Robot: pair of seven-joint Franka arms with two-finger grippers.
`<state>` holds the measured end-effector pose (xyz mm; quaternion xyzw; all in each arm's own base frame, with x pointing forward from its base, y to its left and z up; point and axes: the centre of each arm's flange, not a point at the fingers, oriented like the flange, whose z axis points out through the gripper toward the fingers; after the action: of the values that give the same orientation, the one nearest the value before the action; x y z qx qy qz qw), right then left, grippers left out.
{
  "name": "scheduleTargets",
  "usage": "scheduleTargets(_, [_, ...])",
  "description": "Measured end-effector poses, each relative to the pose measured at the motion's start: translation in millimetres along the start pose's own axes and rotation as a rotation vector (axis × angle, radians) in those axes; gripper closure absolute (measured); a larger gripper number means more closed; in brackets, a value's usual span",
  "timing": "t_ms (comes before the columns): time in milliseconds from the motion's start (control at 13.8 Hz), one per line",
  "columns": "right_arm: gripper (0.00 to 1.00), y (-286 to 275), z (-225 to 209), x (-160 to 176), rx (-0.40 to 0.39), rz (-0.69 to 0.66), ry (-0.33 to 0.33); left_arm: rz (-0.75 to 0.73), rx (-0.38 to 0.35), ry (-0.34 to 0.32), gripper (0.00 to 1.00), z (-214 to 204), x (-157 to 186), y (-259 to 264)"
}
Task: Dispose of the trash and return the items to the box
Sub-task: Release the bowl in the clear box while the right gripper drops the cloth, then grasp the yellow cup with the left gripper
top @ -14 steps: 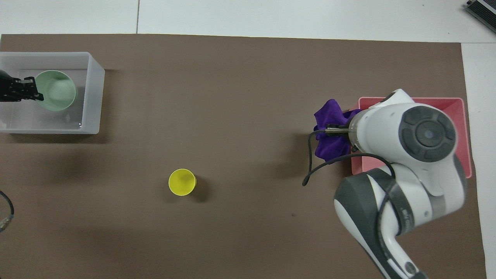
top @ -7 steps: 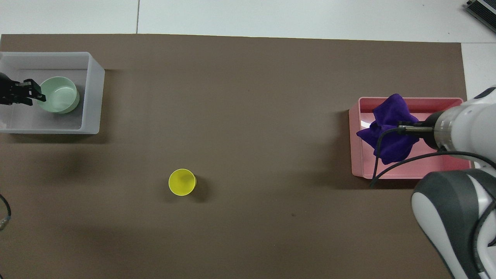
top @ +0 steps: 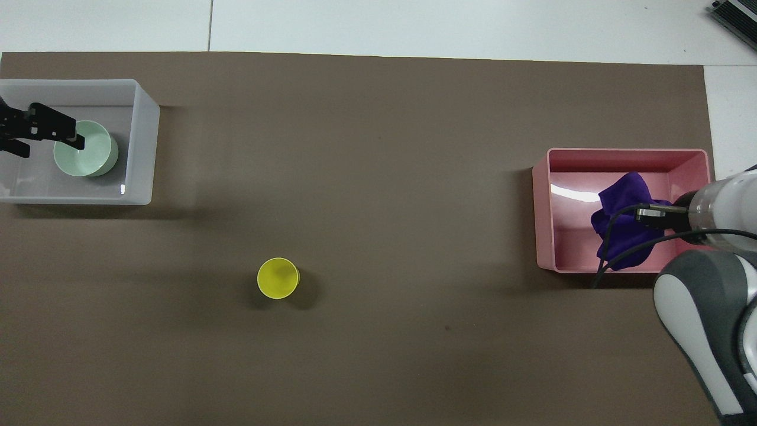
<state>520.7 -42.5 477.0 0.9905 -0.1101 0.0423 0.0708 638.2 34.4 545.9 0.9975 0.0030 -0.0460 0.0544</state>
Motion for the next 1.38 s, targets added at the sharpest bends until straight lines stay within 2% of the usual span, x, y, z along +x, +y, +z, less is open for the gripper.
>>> scheduleTargets(145, [0.95, 8.5, 20.7, 2.4, -0.005, 0.016, -0.036, 0.053, 0.005, -0.051, 0.0, 3.4, -32.9, 56.1])
scheduleTargets(217, [0.89, 12.0, 28.8, 3.8, -0.007, 0.023, -0.05, 0.074, 0.012, -0.075, 0.0, 14.5, -49.6, 86.3])
scheduleTargets(507, [0.48, 15.3, 32.4, 7.8, -0.006, 0.034, -0.051, 0.198, 0.025, -0.144, 0.0, 95.2, -105.2, 181.7])
scheduleTargets(652, [0.23, 13.8, 20.1, 13.3, -0.003, 0.033, -0.025, 0.235, 0.029, -0.157, 0.0, 143.2, -119.9, 202.6])
scheduleTargets(797, [0.04, 7.2, 0.8, 18.8, 0.019, 0.036, -0.013, 0.257, 0.03, -0.143, 0.0, 183.1, -131.6, 215.6])
scheduleTargets(870, [0.0, 0.3, -12.8, 21.0, 0.049, 0.043, -0.017, 0.263, 0.033, -0.136, 0.0, 200.7, -138.6, 221.2])
scheduleTargets(1087, [0.0, -25.2, -57.3, 23.8, 0.106, 0.023, -0.023, 0.261, 0.049, -0.142, 0.06, 240.6, -158.6, 229.6])
scheduleTargets(1377, [0.0, -60.1, -110.4, 28.5, 0.113, -0.042, -0.02, 0.248, 0.05, -0.131, 0.54, 258.1, -154.3, 224.0])
